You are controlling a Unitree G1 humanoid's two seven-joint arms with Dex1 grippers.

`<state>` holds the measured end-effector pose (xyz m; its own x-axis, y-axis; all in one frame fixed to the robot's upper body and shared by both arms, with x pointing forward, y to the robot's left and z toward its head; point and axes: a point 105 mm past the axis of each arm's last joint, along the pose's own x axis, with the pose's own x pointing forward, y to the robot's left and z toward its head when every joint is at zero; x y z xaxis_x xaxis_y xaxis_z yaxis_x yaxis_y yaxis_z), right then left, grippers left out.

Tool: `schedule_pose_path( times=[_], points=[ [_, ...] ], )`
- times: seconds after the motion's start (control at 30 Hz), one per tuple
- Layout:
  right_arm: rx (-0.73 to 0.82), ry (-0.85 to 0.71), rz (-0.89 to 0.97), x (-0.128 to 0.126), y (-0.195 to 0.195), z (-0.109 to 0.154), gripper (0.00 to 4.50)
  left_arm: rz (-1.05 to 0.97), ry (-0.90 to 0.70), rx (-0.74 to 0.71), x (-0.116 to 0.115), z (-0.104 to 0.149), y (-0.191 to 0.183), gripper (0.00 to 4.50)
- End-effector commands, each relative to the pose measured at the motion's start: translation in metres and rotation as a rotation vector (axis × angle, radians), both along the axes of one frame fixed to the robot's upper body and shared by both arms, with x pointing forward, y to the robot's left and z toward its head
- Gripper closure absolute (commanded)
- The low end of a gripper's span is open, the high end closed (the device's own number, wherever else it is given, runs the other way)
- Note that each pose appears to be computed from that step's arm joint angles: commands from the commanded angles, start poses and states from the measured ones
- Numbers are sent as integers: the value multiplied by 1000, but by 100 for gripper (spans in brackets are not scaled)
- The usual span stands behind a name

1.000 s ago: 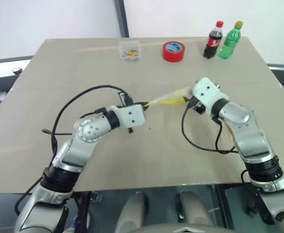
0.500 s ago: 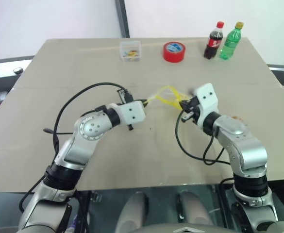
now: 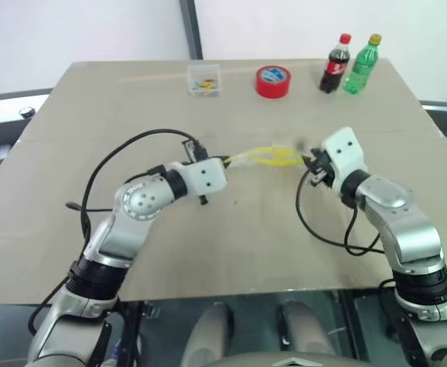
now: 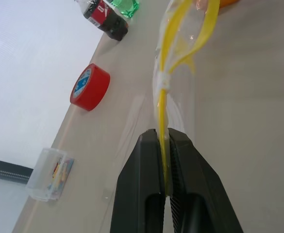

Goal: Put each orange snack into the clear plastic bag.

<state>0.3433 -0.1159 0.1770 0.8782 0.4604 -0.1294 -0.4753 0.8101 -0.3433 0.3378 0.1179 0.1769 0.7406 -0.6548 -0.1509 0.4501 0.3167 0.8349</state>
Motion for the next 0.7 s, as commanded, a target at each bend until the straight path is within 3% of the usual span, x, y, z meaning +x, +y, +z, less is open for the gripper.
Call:
schedule_pose_path(
  times=[0.03,0.17,0.33,0.47,0.7],
  points=[
    [27,-74,40,-10,2,19,218,21,-40,-9,1,12,3,450],
    [94,-52,81,-17,4,23,218,25,-41,-8,1,13,3,450],
    [230,55,135,-22,30,12,445,18,-37,-24,0,13,1,450],
    [334,108,122,-13,50,5,445,9,-38,-29,-2,15,-1,450],
    [384,112,99,9,62,6,445,-11,-36,-41,-7,17,-3,450]
  ],
)
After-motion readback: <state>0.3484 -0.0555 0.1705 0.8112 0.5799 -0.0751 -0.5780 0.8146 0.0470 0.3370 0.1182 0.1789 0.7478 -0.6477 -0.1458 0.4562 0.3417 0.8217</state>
